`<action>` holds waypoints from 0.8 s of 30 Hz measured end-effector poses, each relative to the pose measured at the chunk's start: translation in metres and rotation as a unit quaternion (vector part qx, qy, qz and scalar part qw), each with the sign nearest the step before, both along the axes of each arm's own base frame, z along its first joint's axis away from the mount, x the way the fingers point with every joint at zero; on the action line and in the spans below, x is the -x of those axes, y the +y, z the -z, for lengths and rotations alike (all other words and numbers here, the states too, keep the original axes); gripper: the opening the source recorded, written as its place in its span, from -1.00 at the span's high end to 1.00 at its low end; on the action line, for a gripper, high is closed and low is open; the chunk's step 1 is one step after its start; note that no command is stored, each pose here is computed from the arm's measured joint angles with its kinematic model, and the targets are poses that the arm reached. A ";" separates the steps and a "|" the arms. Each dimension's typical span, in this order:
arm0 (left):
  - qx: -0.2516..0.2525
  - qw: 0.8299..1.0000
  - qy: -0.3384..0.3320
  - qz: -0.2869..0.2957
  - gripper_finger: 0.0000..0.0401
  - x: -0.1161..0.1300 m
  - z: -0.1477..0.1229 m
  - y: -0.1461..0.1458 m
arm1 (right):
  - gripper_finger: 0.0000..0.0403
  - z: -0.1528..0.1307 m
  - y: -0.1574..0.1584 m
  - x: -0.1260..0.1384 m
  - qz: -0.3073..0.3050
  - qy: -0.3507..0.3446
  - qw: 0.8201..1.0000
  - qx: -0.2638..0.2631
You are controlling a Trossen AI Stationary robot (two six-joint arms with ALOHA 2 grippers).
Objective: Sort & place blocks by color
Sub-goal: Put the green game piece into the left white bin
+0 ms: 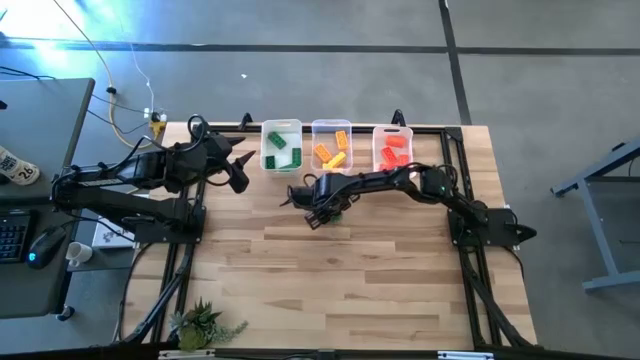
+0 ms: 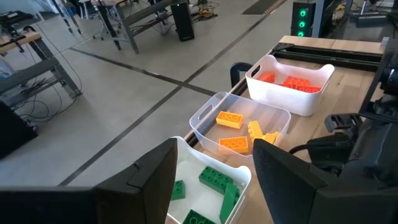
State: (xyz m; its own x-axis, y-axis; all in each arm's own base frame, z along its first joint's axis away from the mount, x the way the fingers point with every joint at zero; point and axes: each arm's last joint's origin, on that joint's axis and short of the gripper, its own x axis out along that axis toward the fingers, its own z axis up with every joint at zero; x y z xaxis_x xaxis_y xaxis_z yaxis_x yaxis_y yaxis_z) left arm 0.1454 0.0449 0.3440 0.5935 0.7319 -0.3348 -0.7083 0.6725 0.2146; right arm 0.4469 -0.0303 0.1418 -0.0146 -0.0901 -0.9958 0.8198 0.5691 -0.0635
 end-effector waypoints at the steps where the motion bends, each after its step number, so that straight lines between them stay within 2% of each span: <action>1: 0.000 1.000 0.000 0.000 0.00 0.000 0.000 0.000 | 0.04 0.000 0.001 0.000 -0.001 0.000 1.000 -0.001; 5: 0.001 1.000 0.001 0.001 0.00 0.000 0.000 0.000 | 0.20 0.000 0.005 -0.001 -0.003 0.000 1.000 0.003; 10: -0.002 1.000 0.004 0.001 0.00 0.000 0.000 0.000 | 0.62 0.001 0.011 -0.002 -0.036 -0.004 0.999 0.009; 11: -0.002 1.000 0.004 0.001 0.00 0.000 0.000 0.000 | 0.65 0.000 0.012 -0.003 -0.050 -0.005 0.999 0.011; 16: 0.002 1.000 -0.004 -0.001 0.00 0.000 0.000 0.000 | 0.65 -0.007 0.012 -0.013 -0.109 -0.027 0.993 0.021; 24: 0.003 1.000 -0.005 -0.002 0.00 0.000 0.000 0.000 | 0.65 -0.051 0.006 -0.036 -0.175 -0.115 0.976 0.053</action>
State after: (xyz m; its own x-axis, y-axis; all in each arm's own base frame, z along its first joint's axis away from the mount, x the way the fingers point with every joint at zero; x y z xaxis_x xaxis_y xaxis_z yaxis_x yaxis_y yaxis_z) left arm 0.1456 0.0449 0.3442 0.5944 0.7321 -0.3328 -0.7129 0.6712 0.2031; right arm 0.4825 -0.0244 0.1929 0.2585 -0.1526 -0.9539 0.5761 0.8170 0.0254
